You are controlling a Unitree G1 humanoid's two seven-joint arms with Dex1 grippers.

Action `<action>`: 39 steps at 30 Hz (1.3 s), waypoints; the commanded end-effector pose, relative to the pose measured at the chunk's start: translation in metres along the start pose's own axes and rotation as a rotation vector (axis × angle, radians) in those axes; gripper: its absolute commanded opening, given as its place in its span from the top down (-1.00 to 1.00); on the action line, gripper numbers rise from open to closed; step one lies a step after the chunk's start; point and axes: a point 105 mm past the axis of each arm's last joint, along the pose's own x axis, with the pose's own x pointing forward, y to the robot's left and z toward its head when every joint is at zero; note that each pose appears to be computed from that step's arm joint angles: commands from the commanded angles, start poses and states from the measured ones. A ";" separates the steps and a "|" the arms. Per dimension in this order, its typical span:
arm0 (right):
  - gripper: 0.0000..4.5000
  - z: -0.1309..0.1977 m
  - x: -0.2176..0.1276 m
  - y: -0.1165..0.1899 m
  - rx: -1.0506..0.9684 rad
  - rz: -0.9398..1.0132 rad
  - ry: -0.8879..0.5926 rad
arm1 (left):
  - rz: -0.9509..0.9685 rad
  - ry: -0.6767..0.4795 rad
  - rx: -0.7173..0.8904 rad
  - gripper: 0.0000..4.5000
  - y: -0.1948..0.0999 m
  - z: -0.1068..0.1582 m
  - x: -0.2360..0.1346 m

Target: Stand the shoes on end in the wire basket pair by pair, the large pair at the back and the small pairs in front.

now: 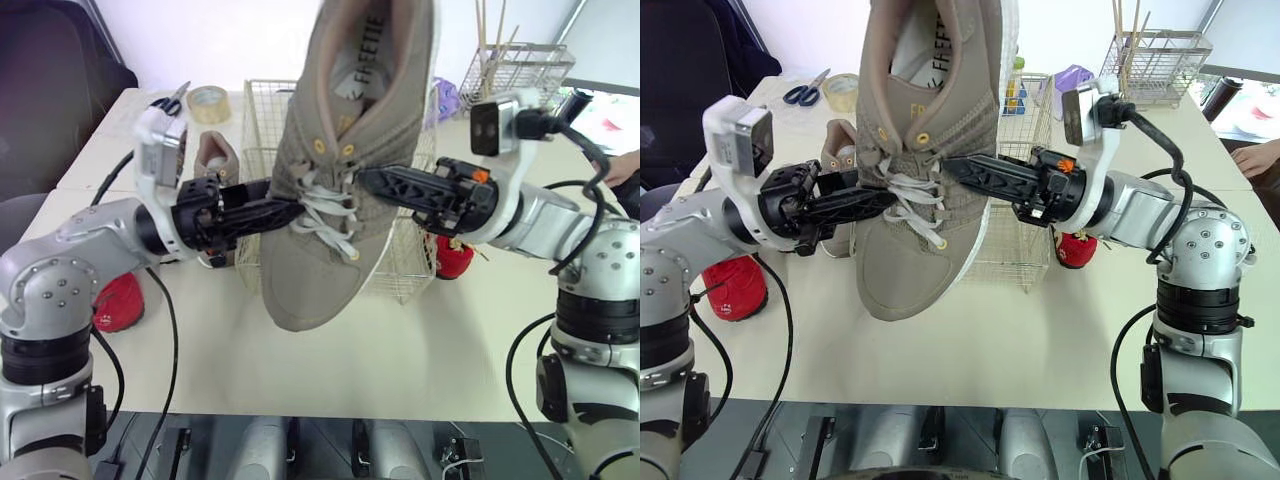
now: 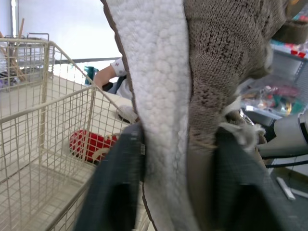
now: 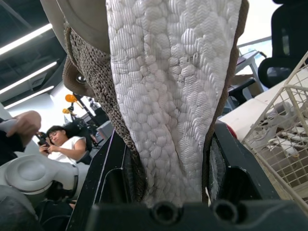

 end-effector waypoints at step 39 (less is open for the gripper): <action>0.40 0.107 -0.024 -0.095 -0.795 -0.083 0.158 | 0.454 0.033 -0.016 -0.98 -0.036 0.002 -0.050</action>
